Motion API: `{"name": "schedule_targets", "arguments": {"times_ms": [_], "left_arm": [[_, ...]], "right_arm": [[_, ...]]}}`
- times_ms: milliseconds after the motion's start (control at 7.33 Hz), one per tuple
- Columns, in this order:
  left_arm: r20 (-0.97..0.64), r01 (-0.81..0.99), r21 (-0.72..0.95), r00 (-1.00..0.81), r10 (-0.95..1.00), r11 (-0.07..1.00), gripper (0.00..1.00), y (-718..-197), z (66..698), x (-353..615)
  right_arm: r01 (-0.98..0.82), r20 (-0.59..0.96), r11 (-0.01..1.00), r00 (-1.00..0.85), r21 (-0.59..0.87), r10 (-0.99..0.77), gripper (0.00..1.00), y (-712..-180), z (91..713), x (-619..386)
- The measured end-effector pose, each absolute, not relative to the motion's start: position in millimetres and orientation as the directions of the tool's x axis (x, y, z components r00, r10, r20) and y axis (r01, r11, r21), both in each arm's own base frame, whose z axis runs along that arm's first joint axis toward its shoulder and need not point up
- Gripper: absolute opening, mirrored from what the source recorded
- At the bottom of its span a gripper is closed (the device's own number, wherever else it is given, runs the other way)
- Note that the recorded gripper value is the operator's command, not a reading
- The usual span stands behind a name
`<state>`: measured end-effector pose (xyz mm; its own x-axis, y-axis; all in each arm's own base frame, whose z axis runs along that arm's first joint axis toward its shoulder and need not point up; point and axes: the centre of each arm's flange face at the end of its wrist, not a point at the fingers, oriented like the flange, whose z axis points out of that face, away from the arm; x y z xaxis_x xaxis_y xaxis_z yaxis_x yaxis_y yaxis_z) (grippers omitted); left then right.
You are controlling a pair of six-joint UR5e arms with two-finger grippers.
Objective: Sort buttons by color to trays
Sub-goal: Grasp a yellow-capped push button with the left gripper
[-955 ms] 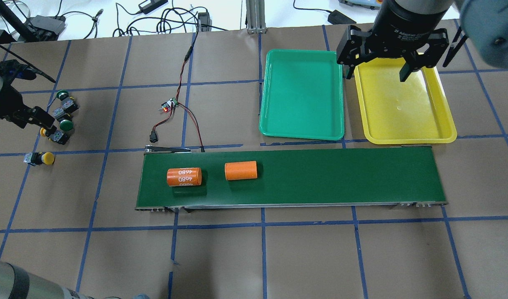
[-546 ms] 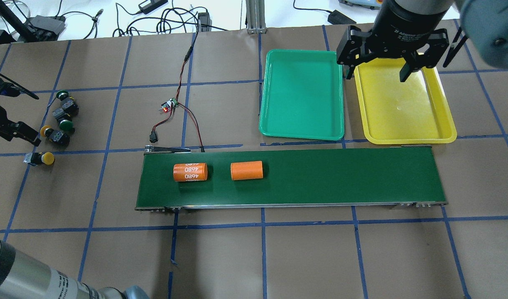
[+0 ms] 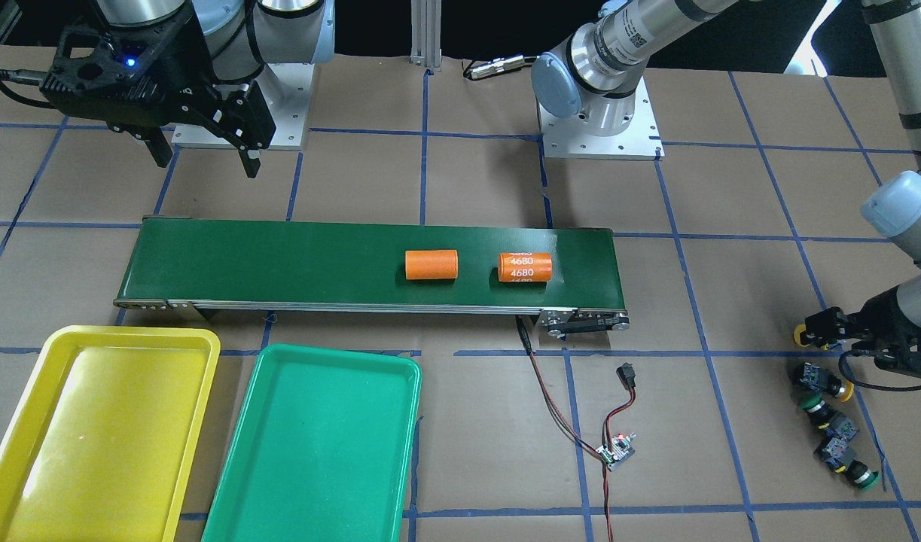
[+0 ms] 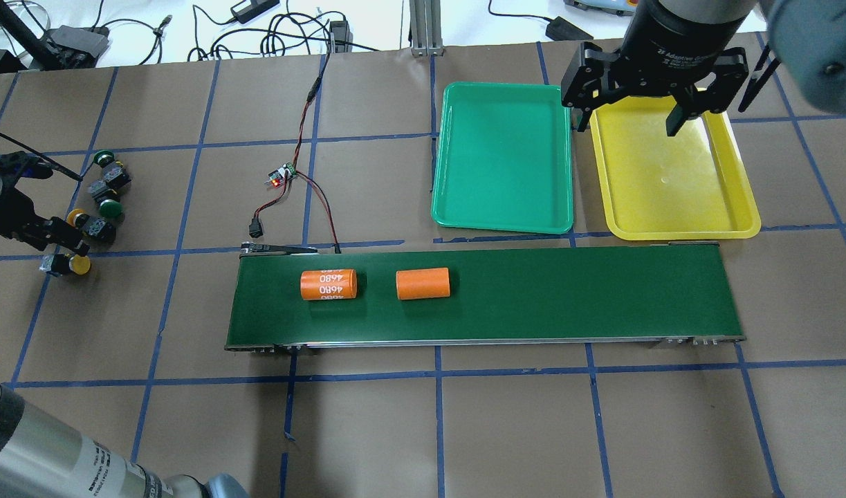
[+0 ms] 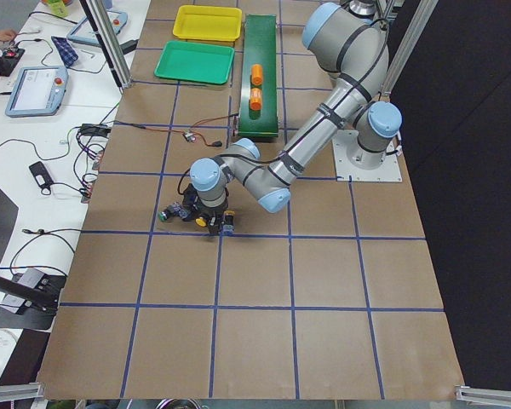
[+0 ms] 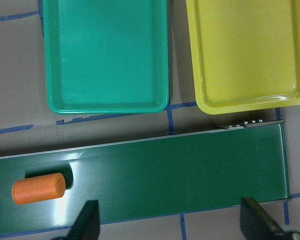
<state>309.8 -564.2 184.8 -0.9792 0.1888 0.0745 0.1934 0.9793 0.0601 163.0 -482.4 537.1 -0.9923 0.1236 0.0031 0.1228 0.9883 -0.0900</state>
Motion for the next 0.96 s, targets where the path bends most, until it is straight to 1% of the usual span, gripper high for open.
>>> {"name": "schedule_targets", "arguments": {"times_ms": [136,273,409,546,682,819,955], "left_arm": [[0.090,0.186,0.071,-0.980,0.180,0.980,1.00,-560.2,173.5,312.4],[0.105,0.175,0.082,-0.980,0.166,0.981,0.95,-552.9,163.7,317.4],[0.112,0.165,0.088,-0.982,0.155,0.982,0.86,-546.1,159.9,321.8],[0.111,0.158,0.091,-0.983,0.147,0.983,0.74,-542.0,162.8,323.4],[0.106,0.153,0.091,-0.984,0.143,0.984,0.42,-539.6,169.2,323.6],[0.102,0.151,0.087,-0.985,0.142,0.985,0.19,-537.8,175.0,322.2],[0.100,0.154,0.084,-0.984,0.145,0.984,0.18,-536.0,179.9,317.1]], "right_arm": [[0.123,0.003,0.988,-0.992,-0.090,0.124,1.00,-482.4,537.1,163.0],[0.123,0.003,0.988,-0.992,-0.090,0.123,1.00,-482.4,537.1,163.0],[0.122,0.003,0.988,-0.992,-0.090,0.123,1.00,-482.3,537.1,163.1],[0.122,0.003,0.988,-0.992,-0.090,0.123,1.00,-482.3,537.1,163.3],[0.122,0.003,0.988,-0.992,-0.090,0.123,1.00,-482.2,537.1,163.5],[0.122,0.003,0.989,-0.992,-0.090,0.122,1.00,-482.3,537.0,163.6],[0.121,0.003,0.989,-0.993,-0.089,0.122,1.00,-482.5,536.6,163.7]]}}
